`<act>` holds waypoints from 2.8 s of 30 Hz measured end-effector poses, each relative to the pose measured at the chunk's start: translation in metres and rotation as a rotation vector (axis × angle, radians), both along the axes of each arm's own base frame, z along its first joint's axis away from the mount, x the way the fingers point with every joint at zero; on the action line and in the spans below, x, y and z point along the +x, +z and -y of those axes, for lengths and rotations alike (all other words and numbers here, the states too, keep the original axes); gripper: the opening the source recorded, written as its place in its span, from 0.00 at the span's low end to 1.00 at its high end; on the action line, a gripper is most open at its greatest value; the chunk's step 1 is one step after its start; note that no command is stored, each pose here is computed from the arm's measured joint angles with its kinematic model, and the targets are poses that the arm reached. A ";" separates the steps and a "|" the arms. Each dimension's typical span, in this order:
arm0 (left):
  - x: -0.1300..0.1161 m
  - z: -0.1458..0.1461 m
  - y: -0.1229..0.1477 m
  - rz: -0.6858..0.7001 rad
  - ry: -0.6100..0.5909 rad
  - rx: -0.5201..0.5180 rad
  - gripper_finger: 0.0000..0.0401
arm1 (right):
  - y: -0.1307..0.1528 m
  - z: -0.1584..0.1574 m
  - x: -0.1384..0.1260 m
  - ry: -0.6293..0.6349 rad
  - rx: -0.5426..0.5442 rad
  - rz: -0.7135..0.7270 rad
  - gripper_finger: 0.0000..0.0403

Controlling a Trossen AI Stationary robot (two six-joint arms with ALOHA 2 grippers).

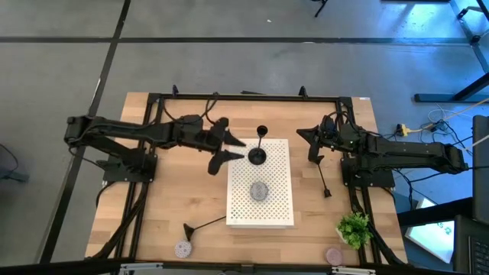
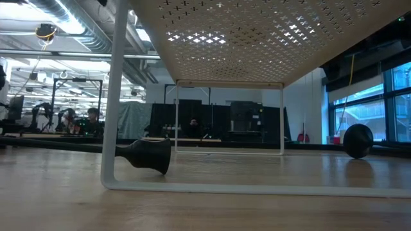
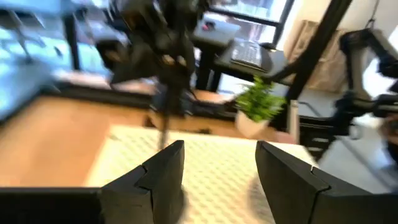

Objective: Pick & Place candle stick holders
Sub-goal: Put the purple scented candle on the shelf

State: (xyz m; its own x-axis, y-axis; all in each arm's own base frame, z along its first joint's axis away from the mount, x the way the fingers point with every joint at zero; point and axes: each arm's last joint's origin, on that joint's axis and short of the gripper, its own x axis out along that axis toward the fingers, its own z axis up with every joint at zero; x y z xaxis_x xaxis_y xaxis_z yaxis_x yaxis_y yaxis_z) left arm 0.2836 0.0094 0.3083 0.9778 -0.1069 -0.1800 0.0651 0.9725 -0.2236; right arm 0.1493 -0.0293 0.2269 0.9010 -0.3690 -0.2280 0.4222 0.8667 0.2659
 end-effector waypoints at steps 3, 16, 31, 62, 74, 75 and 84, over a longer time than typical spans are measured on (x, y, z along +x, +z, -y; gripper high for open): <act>0.004 0.014 0.003 0.051 -0.018 -0.014 0.49 | 0.000 0.000 0.000 0.001 0.000 0.000 0.00; 0.000 0.074 0.023 0.348 -0.296 0.172 0.49 | 0.001 -0.002 0.001 0.080 0.017 0.011 0.00; -0.005 0.093 0.027 0.392 -0.365 0.162 0.48 | 0.007 -0.010 0.003 0.354 0.060 0.083 0.00; -0.006 0.096 0.027 0.393 -0.378 0.155 0.49 | 0.057 -0.107 0.003 1.015 -0.195 0.594 0.00; -0.006 0.096 0.026 0.384 -0.379 0.158 0.48 | 0.077 -0.177 0.037 1.189 -0.546 0.233 0.00; -0.006 0.096 0.026 0.381 -0.379 0.158 0.48 | 0.079 -0.183 0.038 1.188 -0.566 0.195 0.00; -0.006 0.096 0.026 0.378 -0.379 0.162 0.48 | 0.086 -0.238 0.018 1.242 -0.575 -0.138 0.00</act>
